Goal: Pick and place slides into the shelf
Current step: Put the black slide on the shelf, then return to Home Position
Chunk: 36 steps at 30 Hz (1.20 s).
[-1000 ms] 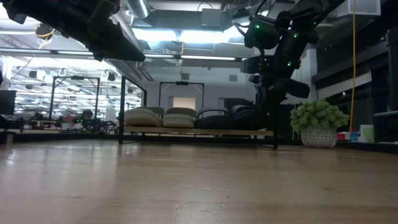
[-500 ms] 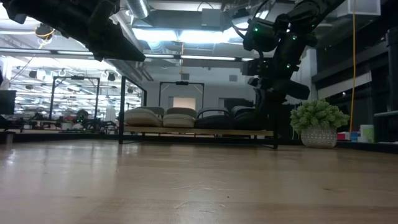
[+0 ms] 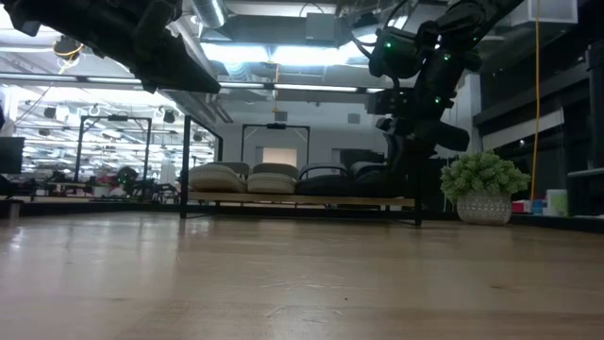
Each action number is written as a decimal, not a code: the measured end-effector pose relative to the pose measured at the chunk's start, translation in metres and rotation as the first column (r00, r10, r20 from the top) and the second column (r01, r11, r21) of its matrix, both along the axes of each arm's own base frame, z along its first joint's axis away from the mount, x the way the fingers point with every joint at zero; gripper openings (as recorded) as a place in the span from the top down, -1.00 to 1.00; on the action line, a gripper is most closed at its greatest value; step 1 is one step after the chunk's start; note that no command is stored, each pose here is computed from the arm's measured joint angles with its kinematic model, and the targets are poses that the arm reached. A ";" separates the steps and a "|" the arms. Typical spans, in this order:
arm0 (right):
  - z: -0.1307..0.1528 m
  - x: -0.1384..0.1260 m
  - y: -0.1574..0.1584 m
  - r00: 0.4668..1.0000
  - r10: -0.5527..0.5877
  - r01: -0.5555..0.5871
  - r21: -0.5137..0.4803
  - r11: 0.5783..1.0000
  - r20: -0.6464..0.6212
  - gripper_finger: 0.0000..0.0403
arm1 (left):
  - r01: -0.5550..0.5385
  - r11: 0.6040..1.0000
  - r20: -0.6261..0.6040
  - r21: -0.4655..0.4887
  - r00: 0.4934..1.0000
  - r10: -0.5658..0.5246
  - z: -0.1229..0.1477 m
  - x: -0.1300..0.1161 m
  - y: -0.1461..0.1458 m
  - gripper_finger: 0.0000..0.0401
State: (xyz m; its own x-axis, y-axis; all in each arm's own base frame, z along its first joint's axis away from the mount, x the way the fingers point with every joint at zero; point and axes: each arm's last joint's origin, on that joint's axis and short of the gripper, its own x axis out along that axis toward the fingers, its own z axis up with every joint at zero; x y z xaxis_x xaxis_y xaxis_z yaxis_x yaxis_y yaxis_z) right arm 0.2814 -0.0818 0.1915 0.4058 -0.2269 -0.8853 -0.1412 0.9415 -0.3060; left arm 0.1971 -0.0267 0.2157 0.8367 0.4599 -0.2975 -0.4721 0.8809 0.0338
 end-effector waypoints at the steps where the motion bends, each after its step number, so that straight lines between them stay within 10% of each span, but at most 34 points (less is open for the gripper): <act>1: 0.000 0.000 0.000 1.000 0.000 0.000 0.000 1.000 0.000 0.62 | 0.000 1.000 0.000 0.000 1.000 0.000 0.000 0.000 0.000 0.98; 12: 0.001 0.000 0.000 1.000 -0.005 0.005 0.001 1.000 0.011 0.20 | 0.000 1.000 0.000 0.000 1.000 0.000 0.000 0.000 0.000 0.98; 25: 0.034 0.010 -0.001 0.998 -0.056 0.055 0.024 0.998 0.031 0.15 | 0.000 1.000 0.000 0.000 1.000 0.000 0.000 0.000 0.000 0.98; 36: 0.079 0.023 0.015 0.996 -0.052 0.049 0.046 0.998 0.071 0.94 | 0.018 0.999 -0.015 0.047 1.000 -0.017 0.001 0.000 0.000 0.98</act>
State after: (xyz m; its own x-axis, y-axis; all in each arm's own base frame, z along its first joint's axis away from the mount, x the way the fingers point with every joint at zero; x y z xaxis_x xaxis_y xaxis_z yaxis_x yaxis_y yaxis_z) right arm 0.3044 -0.0673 0.2709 0.4577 -0.2104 -0.8639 -0.0719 0.9597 -0.2718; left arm 0.1975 -0.0267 0.2167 0.8403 0.4590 -0.2885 -0.4559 0.8862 0.0821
